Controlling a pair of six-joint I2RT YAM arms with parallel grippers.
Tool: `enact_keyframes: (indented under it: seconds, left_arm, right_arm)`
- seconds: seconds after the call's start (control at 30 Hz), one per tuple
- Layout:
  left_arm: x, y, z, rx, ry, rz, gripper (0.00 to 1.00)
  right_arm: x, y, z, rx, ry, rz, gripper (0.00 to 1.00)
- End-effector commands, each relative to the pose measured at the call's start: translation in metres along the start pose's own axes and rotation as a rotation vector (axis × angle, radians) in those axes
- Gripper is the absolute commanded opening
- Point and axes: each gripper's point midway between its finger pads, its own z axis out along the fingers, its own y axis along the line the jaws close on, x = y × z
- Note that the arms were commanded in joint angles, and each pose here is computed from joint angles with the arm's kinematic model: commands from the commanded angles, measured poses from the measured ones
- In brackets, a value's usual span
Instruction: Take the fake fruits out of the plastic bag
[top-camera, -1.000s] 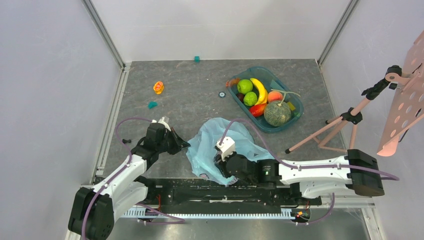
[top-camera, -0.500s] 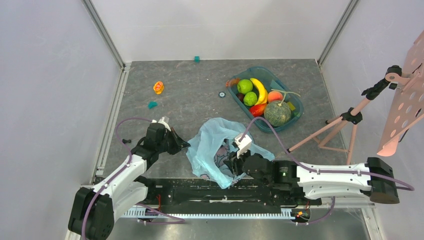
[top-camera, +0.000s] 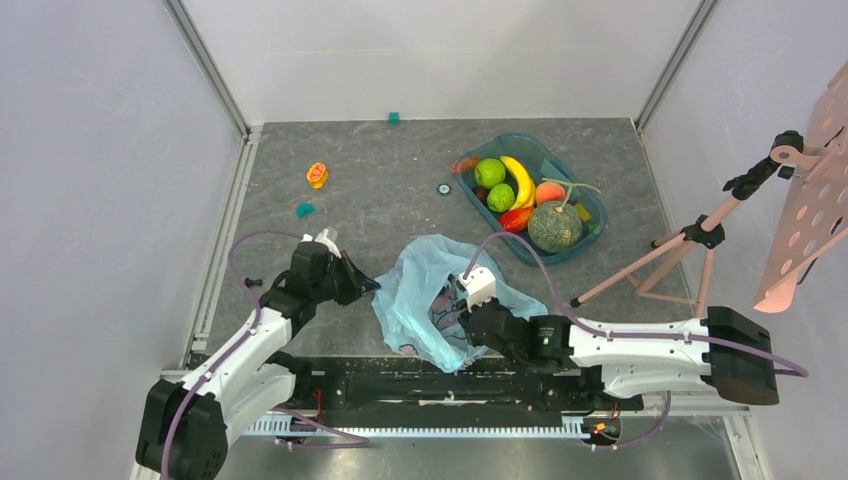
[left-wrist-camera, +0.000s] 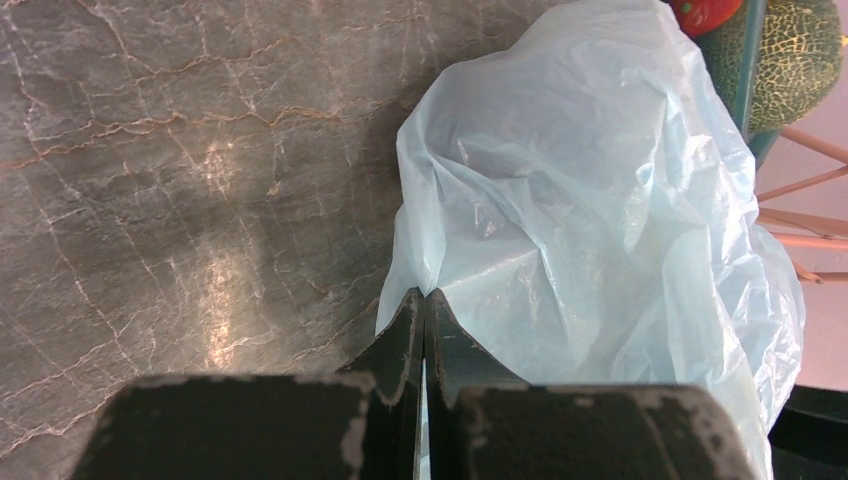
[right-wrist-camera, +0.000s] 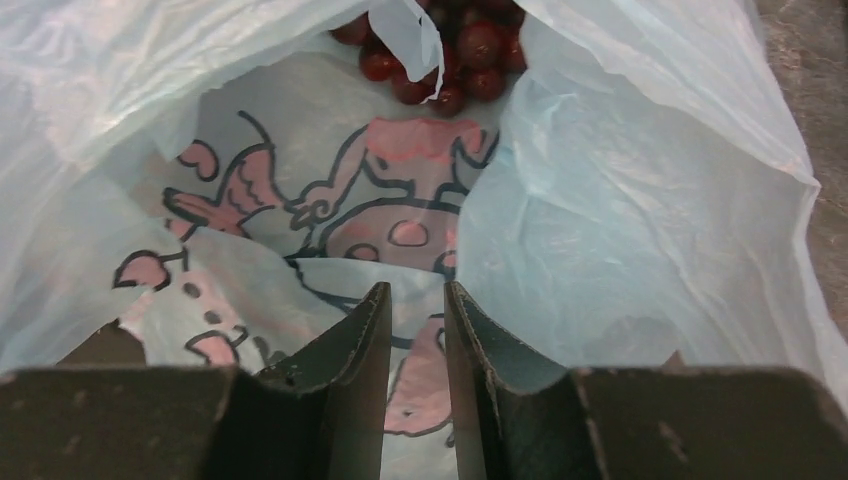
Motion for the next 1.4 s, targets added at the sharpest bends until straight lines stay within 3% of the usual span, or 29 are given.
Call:
enact_keyframes:
  seconds: [0.0, 0.27, 0.47, 0.7, 0.97, 1.23, 1.37]
  left_arm:
    - [-0.016, -0.016, -0.007, 0.039, -0.043, 0.059, 0.02]
    - [-0.011, -0.014, -0.004, 0.044, -0.026, 0.049, 0.02]
    - [-0.010, -0.013, -0.004, 0.044, -0.023, 0.059, 0.02]
    - [-0.006, -0.011, -0.002, 0.052, -0.009, 0.066, 0.02]
    - [-0.002, -0.007, 0.000, 0.051, -0.002, 0.064, 0.02]
    - [-0.001, -0.006, 0.003, 0.054, 0.004, 0.065, 0.02]
    - [0.000, -0.007, 0.005, 0.063, 0.013, 0.068, 0.02]
  right_arm:
    - [-0.033, 0.003, 0.008, -0.016, -0.069, 0.062, 0.29]
    - [-0.083, -0.006, 0.038, 0.005, -0.107, 0.038, 0.33]
    - [-0.112, 0.047, 0.052, -0.183, -0.072, -0.005, 0.31]
    - [-0.102, 0.090, 0.062, -0.265, -0.028, -0.049, 0.32]
    - [-0.093, 0.080, 0.062, -0.221, -0.037, -0.042, 0.34]
    - [-0.037, 0.027, 0.071, -0.014, 0.040, -0.055, 0.55]
    - [-0.041, 0.030, 0.080, -0.021, 0.001, -0.054, 0.78]
